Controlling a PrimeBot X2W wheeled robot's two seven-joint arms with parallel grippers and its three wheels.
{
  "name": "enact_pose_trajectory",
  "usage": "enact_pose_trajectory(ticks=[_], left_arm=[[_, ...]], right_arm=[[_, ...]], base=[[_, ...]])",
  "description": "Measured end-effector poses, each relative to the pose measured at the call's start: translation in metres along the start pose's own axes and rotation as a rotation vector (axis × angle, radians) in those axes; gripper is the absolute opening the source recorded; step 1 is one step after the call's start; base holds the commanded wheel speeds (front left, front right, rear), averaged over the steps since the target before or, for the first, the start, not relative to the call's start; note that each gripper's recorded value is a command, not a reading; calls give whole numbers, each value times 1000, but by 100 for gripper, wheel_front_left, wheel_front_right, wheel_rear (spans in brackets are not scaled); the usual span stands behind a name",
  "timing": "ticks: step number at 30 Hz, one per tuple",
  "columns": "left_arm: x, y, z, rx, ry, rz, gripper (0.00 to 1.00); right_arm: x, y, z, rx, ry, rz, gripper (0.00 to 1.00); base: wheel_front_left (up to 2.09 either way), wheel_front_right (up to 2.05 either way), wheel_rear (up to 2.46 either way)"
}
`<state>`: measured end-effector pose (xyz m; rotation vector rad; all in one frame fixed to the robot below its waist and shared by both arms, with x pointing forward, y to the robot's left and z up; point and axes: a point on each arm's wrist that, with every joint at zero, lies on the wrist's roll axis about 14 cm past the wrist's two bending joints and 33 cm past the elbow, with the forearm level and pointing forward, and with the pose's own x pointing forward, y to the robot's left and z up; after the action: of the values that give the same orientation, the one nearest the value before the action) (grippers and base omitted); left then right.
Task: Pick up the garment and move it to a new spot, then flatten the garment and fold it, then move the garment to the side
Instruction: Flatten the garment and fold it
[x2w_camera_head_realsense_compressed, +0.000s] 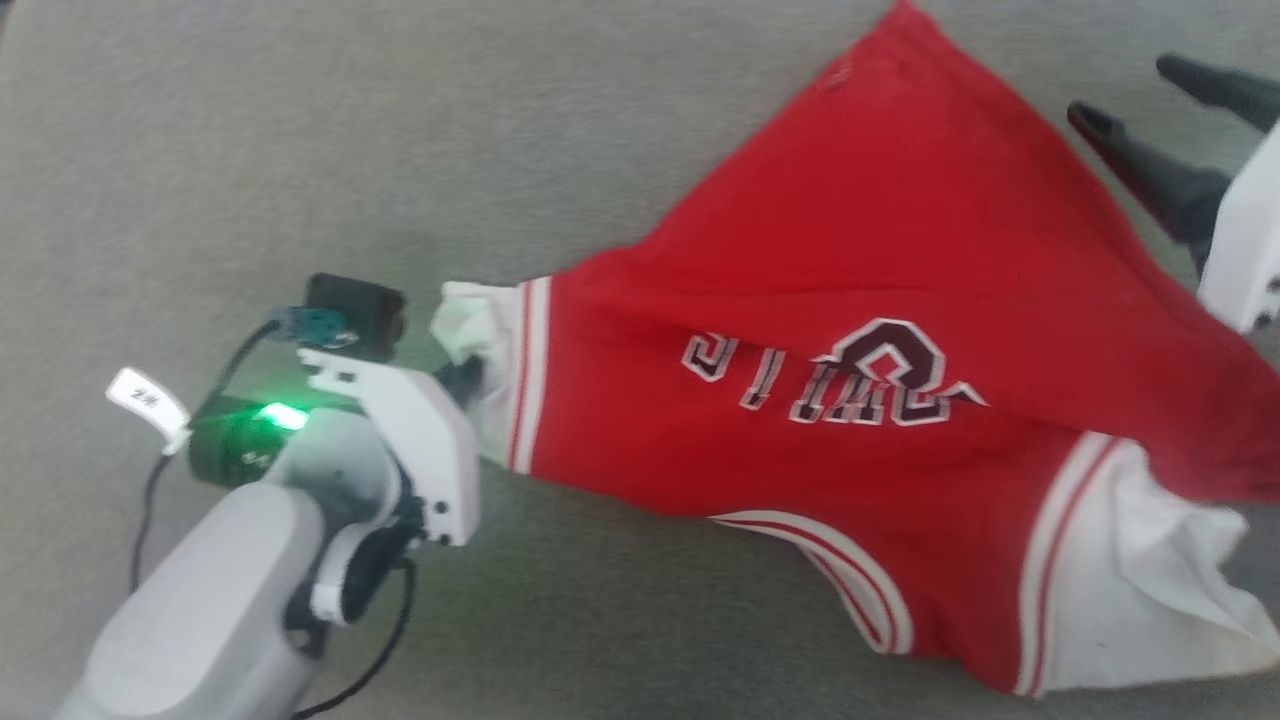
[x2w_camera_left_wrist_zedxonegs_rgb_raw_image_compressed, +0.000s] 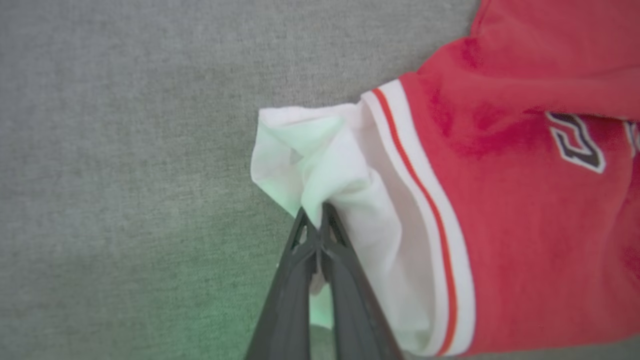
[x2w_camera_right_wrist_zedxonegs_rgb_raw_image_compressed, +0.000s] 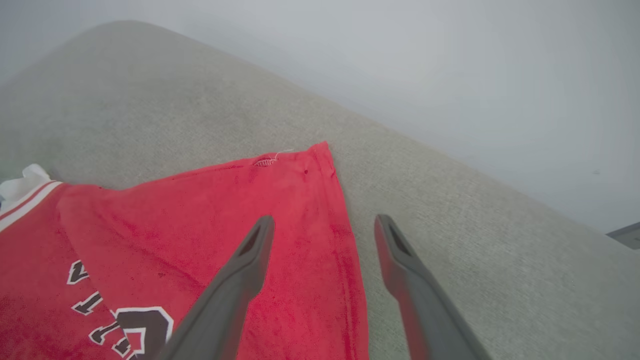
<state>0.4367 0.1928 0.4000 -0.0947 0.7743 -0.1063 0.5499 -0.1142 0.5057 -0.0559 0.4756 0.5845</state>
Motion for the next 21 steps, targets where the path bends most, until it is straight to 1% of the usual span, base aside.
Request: enact_pose_trajectory(ticks=[4, 11, 13, 14, 15, 17, 21], left_arm=[[-3, -1, -3, -10, -2, -2, 0], [-9, 4, -15, -42, 3, 20, 0], [-11, 7, -20, -52, 9, 28, 0], [-12, 10, -22, -65, 9, 41, 0], [-13, 12, -24, -71, 9, 49, 0], [-14, 17, -30, -82, 20, 65, 0], [-14, 24, -36, -97, 30, 91, 0]], right_arm=[[38, 1, 2, -27, 71, 38, 100], [101, 3, -12, -61, 245, 72, 100], [118, 7, -22, -72, 310, 85, 100], [133, 12, -32, -64, 363, 103, 100], [140, 15, -40, -69, 404, 110, 100], [150, 19, -62, -58, 497, 124, 100], [162, 25, -82, -49, 632, 149, 100]], base=[[0, 0, 0], [0, 0, 0], [0, 0, 0], [0, 0, 0], [0, 0, 0], [0, 0, 0], [0, 0, 0]])
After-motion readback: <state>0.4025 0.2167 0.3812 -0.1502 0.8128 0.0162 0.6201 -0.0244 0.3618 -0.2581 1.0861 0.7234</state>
